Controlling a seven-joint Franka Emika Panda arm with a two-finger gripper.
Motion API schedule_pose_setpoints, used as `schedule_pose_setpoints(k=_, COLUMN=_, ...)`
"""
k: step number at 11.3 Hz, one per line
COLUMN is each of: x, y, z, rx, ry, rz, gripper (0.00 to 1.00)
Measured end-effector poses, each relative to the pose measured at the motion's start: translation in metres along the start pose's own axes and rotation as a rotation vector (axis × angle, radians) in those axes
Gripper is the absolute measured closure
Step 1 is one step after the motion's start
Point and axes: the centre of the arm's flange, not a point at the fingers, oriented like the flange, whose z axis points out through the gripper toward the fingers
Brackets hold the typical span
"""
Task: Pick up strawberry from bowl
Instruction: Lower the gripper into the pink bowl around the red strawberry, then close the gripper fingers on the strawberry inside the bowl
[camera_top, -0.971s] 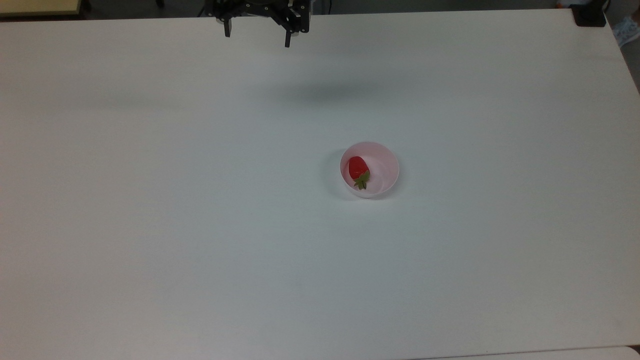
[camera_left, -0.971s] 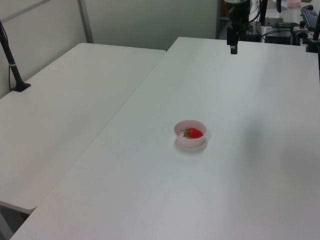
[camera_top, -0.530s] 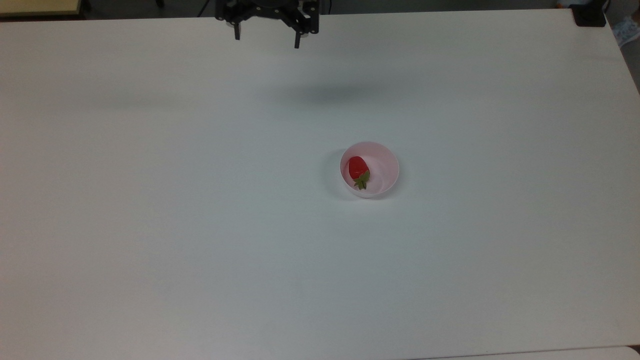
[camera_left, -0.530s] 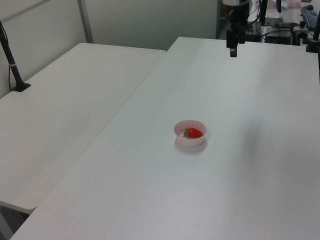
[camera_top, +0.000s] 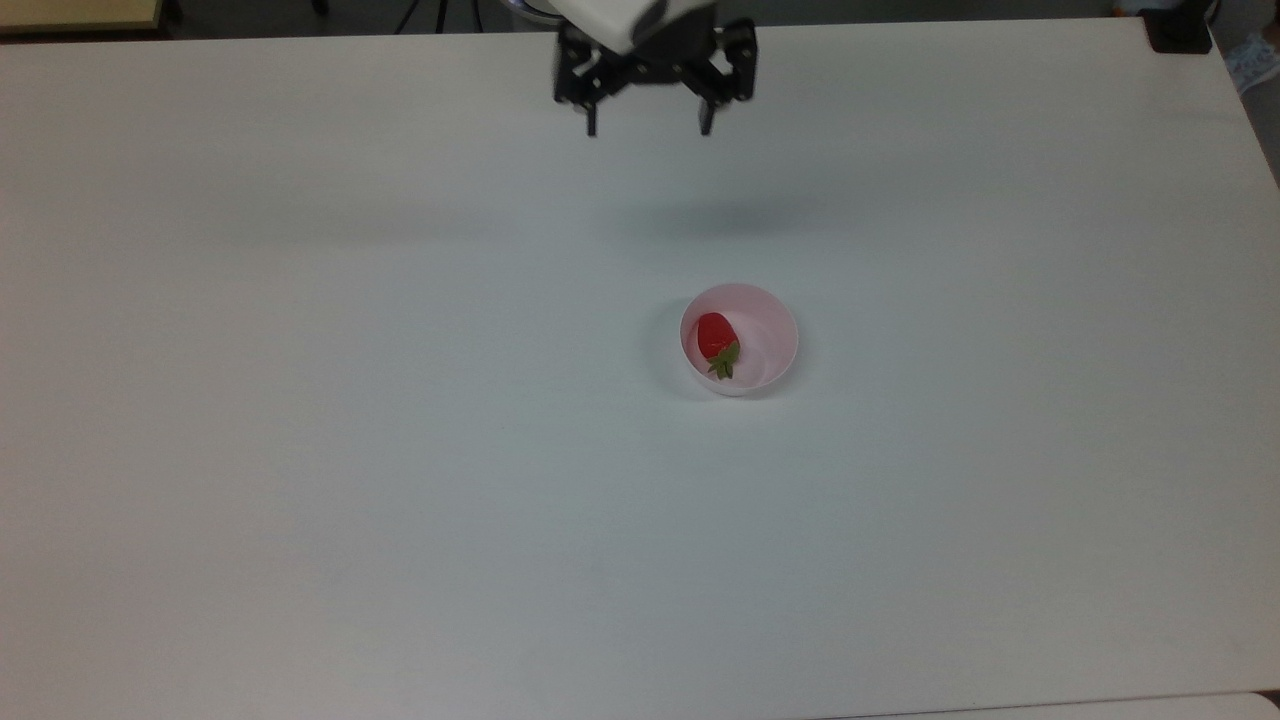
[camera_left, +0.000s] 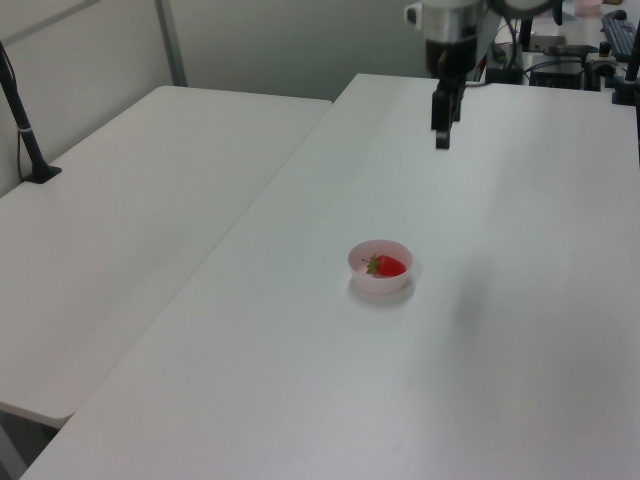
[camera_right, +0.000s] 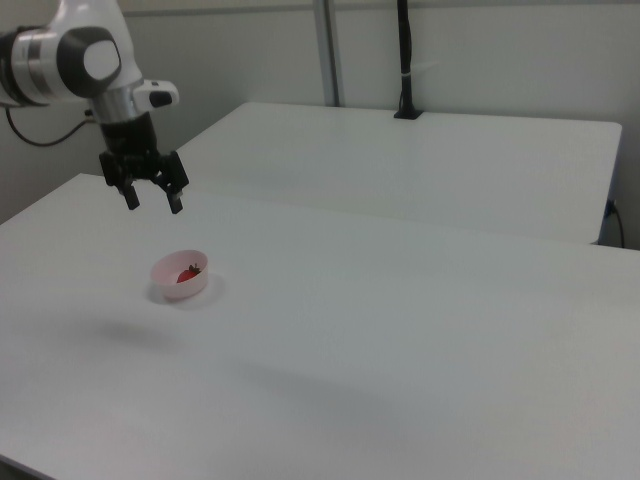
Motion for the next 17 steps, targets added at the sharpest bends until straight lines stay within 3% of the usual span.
schedule_pose_setpoints(k=4, x=0.032, y=-0.034, z=0.063, rx=0.017, ry=0.002, rz=-0.186, gripper=0.0)
schedule_pose_setpoints(k=6, x=0.044, y=-0.044, z=0.087, rx=0.026, ry=0.016, rz=-0.232, gripper=0.0)
schedule_pose_setpoints(k=12, x=0.067, y=-0.063, z=0.16, rx=0.047, ry=0.015, rz=-0.225, gripper=0.07)
schedule_pose_setpoints(k=17, x=0.071, y=-0.078, z=0.194, rx=0.047, ry=-0.003, rz=-0.21, gripper=0.11)
